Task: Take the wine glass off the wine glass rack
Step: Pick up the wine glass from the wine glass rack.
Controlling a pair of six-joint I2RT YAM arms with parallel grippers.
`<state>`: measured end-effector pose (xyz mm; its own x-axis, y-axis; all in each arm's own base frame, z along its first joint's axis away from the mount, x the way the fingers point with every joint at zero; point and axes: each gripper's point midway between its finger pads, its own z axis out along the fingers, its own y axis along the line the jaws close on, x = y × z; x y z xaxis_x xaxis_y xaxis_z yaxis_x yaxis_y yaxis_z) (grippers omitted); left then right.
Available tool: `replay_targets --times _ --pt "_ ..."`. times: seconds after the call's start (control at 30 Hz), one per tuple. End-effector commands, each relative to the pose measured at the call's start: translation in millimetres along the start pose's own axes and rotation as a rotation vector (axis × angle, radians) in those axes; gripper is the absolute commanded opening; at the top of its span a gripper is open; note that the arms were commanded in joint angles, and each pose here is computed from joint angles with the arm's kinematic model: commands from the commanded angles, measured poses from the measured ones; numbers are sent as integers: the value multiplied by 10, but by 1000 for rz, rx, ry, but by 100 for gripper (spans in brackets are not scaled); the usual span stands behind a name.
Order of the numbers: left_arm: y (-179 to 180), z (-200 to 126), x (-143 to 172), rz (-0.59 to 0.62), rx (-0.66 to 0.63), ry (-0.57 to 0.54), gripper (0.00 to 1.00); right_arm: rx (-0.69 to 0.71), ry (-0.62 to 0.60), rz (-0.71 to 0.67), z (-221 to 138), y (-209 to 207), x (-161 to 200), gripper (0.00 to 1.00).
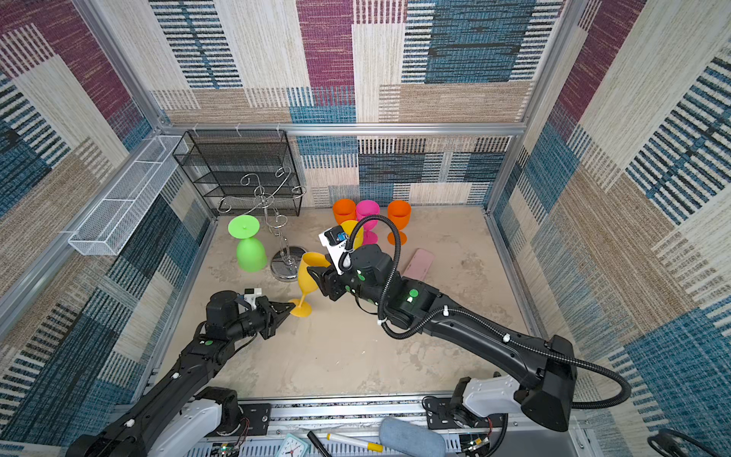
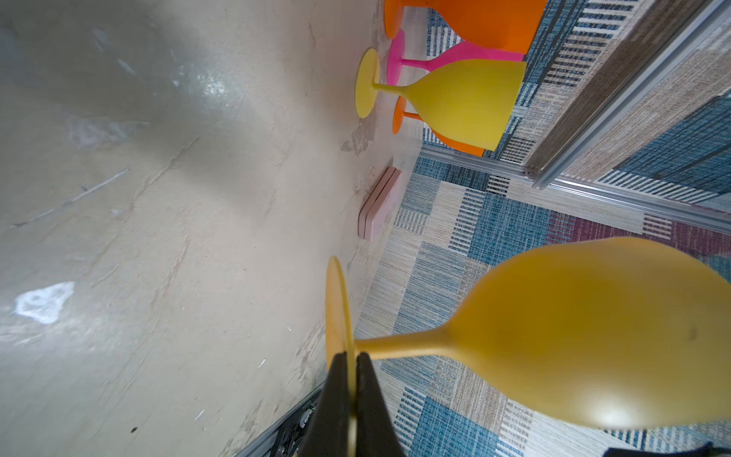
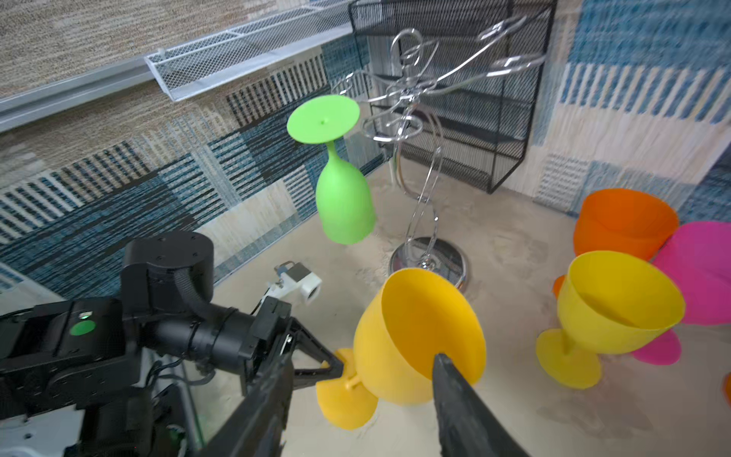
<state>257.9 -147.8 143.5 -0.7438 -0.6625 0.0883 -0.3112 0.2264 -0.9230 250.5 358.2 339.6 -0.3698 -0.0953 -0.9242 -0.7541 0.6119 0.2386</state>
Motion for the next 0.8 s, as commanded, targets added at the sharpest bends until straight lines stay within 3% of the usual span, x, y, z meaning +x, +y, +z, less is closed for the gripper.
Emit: replay_targets --times 0.0,0.53,0.77 --pt "-200 -2 -17 137 75 -3 0 -97 129 98 27 118 172 56" --pt "-353 21 -16 264 139 5 0 -93 256 108 262 91 227 52" --pt "-336 13 -14 291 130 0 0 -107 276 93 303 118 227 38"
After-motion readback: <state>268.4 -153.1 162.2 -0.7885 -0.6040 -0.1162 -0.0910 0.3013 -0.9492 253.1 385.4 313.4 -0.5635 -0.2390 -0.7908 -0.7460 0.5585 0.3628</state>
